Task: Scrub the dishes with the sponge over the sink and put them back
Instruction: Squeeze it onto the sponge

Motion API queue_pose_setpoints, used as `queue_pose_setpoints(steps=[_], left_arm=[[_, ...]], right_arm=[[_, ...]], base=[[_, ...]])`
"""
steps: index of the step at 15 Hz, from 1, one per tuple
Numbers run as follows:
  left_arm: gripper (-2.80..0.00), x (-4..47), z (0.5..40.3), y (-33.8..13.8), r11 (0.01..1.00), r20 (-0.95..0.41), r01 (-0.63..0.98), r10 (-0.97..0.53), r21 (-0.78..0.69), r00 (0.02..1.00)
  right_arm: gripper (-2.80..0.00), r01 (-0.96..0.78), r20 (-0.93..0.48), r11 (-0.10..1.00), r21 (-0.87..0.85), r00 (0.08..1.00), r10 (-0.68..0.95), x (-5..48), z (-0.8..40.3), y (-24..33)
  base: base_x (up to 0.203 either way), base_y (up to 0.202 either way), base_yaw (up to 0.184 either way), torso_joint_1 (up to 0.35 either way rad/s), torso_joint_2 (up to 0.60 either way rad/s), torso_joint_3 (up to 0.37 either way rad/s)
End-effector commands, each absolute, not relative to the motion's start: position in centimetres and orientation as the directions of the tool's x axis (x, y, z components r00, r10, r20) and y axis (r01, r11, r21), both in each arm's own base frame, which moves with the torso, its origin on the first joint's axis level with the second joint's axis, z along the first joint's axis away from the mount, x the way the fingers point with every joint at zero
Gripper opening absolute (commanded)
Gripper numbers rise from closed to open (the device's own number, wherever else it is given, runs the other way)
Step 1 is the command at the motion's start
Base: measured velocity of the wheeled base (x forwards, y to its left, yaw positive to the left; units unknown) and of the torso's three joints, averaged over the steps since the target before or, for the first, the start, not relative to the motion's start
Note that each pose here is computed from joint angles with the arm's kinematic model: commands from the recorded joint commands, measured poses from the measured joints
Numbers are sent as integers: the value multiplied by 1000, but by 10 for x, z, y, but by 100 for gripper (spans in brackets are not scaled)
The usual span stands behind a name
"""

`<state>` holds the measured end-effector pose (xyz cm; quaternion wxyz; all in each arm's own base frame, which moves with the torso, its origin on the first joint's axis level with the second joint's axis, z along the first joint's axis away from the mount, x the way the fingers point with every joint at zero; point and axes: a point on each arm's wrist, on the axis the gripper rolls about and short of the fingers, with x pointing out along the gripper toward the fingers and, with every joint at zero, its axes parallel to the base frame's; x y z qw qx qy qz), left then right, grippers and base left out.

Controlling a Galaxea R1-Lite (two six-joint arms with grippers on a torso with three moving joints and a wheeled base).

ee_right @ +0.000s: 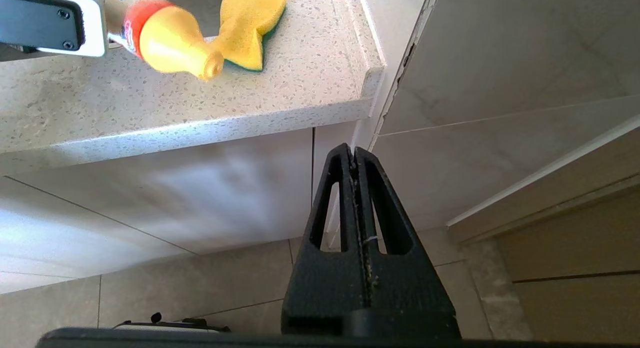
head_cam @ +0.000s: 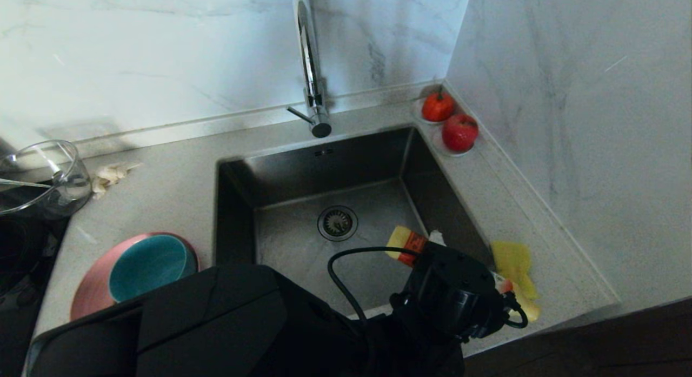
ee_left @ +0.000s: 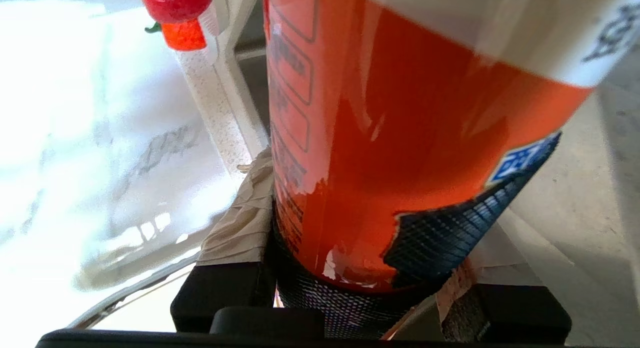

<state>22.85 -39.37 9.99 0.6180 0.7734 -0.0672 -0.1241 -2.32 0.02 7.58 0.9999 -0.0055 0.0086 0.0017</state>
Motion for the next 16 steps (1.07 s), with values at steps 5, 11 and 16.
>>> queue_pose_setpoints(steps=[5, 11, 16], left_arm=[[-280, 236, 111, -392, -191, -72, 39, -172, 981, 982], [-280, 249, 115, -410, -113, -27, 20, -68, 993, 997], [-280, 258, 103, -419, -121, -28, 32, 38, 992, 999]], right_arm=[[-280, -5, -17, 1000, -11, 1000, 5, -23, 76, 0], [-280, -3, -17, 1000, -11, 1000, 3, -23, 76, 0], [-280, -4, -17, 1000, -11, 1000, 4, -23, 76, 0]], base=[[0, 0, 0, 0, 0, 0], [0, 0, 0, 0, 0, 0], [0, 0, 0, 0, 0, 0]])
